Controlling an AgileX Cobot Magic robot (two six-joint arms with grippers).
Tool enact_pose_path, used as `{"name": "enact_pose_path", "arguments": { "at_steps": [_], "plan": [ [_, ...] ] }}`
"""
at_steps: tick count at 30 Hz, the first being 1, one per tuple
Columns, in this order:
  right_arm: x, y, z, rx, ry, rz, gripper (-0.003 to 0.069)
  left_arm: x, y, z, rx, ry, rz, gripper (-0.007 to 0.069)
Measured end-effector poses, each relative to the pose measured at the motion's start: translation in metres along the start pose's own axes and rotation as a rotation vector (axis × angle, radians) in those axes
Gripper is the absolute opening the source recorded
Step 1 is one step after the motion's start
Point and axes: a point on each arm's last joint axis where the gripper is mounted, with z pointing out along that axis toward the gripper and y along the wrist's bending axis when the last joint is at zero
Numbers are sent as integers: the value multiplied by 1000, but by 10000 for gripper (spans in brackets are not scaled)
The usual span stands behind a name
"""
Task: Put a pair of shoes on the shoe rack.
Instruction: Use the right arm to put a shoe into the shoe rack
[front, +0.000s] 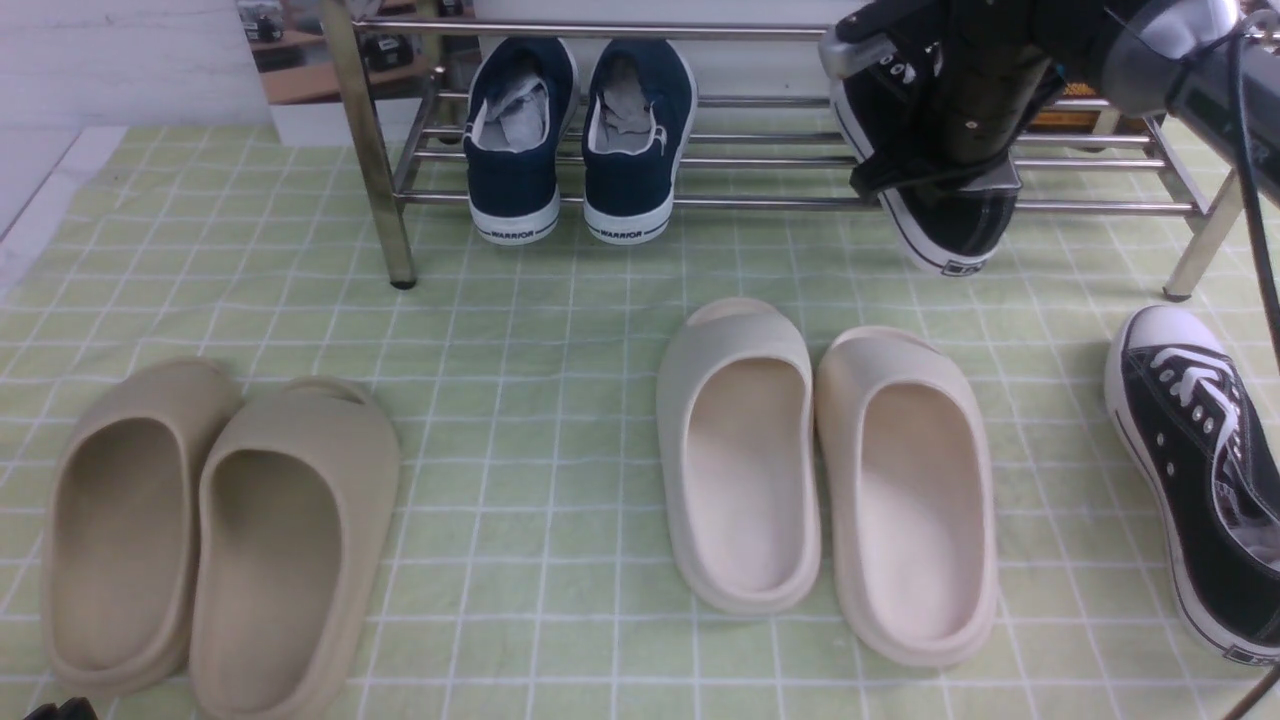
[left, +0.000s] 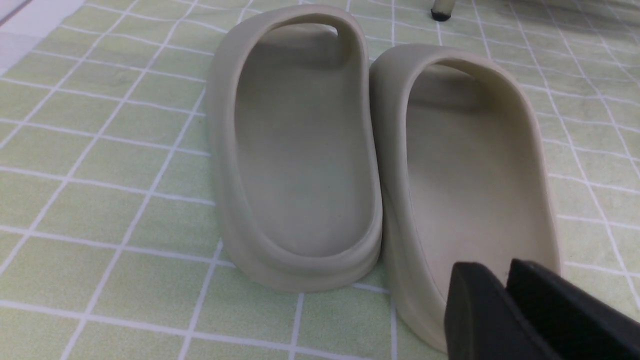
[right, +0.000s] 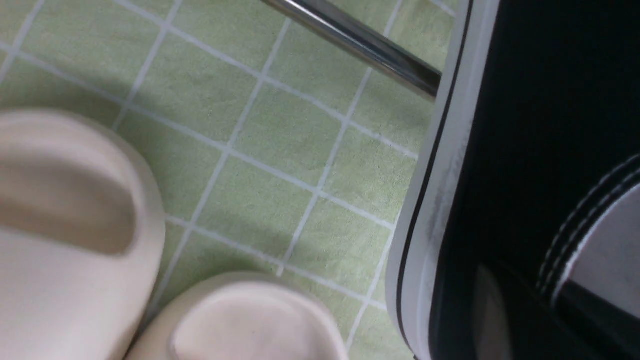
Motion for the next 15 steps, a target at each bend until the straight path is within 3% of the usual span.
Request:
{"name": "enact_pose_path", "arguments": {
  "at_steps": [9, 11, 15],
  "plan": [
    [-2, 0, 3, 0, -23, -39, 43, 0, 0, 0, 0, 0, 0, 113],
    [-3, 0, 3, 0, -33, -43, 72, 0, 0, 0, 0, 0, 0, 113],
    [-7, -3, -7, 10, -66, -41, 202, 0, 0, 0, 0, 0, 0, 117]
  ]
}}
